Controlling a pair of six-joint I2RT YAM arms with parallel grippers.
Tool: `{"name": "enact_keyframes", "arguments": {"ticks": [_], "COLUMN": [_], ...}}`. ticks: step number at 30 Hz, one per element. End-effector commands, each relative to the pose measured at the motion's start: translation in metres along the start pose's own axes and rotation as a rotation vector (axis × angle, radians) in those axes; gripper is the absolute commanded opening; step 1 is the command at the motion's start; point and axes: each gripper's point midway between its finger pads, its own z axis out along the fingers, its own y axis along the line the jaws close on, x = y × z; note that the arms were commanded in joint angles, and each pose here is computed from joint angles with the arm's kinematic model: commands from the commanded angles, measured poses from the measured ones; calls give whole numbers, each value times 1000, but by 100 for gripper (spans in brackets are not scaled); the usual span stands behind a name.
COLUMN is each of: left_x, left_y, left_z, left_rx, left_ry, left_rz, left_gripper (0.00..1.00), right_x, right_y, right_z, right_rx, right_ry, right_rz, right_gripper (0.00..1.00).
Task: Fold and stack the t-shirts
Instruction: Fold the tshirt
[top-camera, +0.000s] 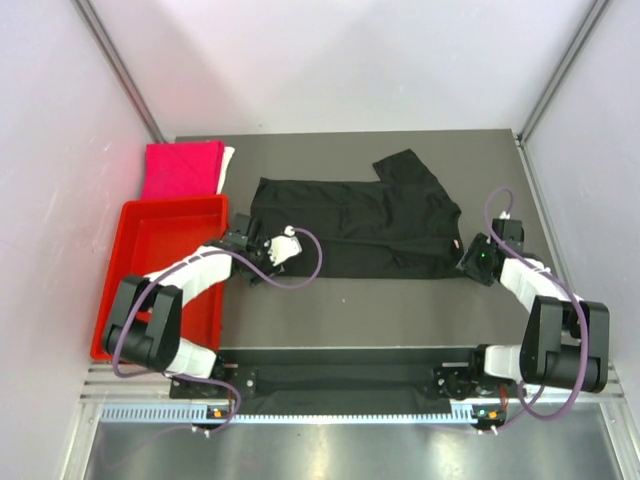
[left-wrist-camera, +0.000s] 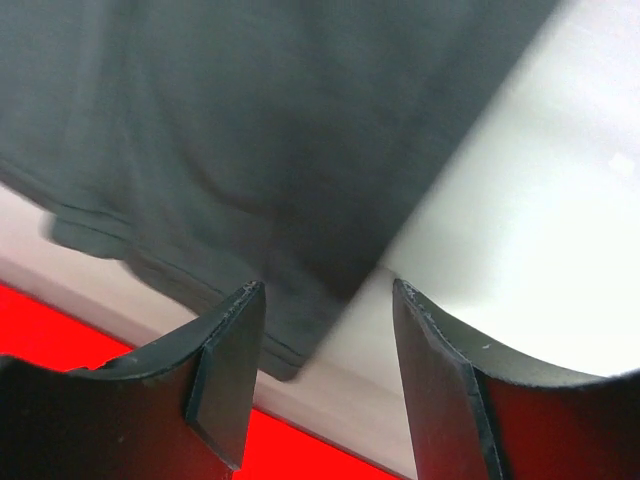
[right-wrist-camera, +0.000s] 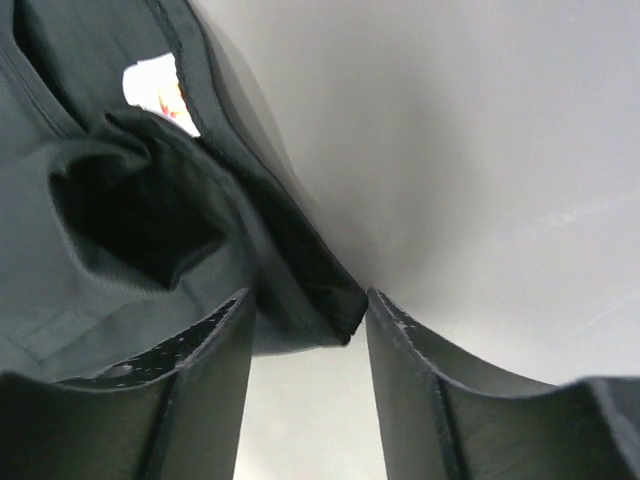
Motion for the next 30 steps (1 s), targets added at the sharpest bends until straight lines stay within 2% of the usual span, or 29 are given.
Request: {"name": "enact_keyframes", "arguments": {"ticks": [1, 3, 4, 6, 7, 8, 9, 13, 17, 18, 25, 26, 27, 28, 29, 30], "left_x": [8, 14, 16, 19, 19, 19, 18, 12, 3, -3, 3, 7, 9, 11, 12, 10], "left_y": [14, 11, 9, 4, 3, -1, -3, -24, -48, -52, -88, -93, -96, -99, -105, -105], "left_z": [16, 23, 25, 30, 31, 29, 27, 3, -27, -35, -59, -60, -60, -61, -65, -66], "left_rx": [-53, -34, -25, 0, 9, 33, 42, 124, 208, 219, 383, 402, 413, 429, 460, 471], "left_ry": [42, 69, 73, 85, 89, 93, 92, 60, -16, -54, -61, -54, -51, -47, -47, -49], "left_rz": [30, 35, 36, 22, 12, -7, -19, -56, -31, -21, 16, 27, 34, 40, 48, 46], "left_gripper": [58, 57, 54, 44, 34, 12, 0, 0, 0, 0, 0, 0, 1, 10, 40, 52], "right_x": [2, 2, 2, 1, 1, 3, 3, 9, 17, 12, 19, 24, 19, 19, 19, 12], "right_y": [-5, -7, -8, -6, -5, -6, -3, -5, -16, -17, -27, -31, -37, -41, -45, -51], "right_z": [8, 8, 7, 5, 4, 3, 1, -9, -28, -37, -61, -65, -70, -73, -78, -85], "right_rx": [0, 1, -3, -13, -18, -18, -33, -45, -55, -63, -51, -29, -9, 10, 32, 60], "right_ry": [4, 1, 1, -8, -9, -4, 0, 25, 19, -22, -117, -111, -157, -173, -190, -249], "right_rz": [32, 35, 39, 42, 44, 51, 58, 93, 224, 242, 415, 440, 449, 459, 481, 491], "right_gripper": [44, 38, 28, 17, 8, 4, 0, 0, 0, 0, 0, 2, 8, 28, 43, 53]}}
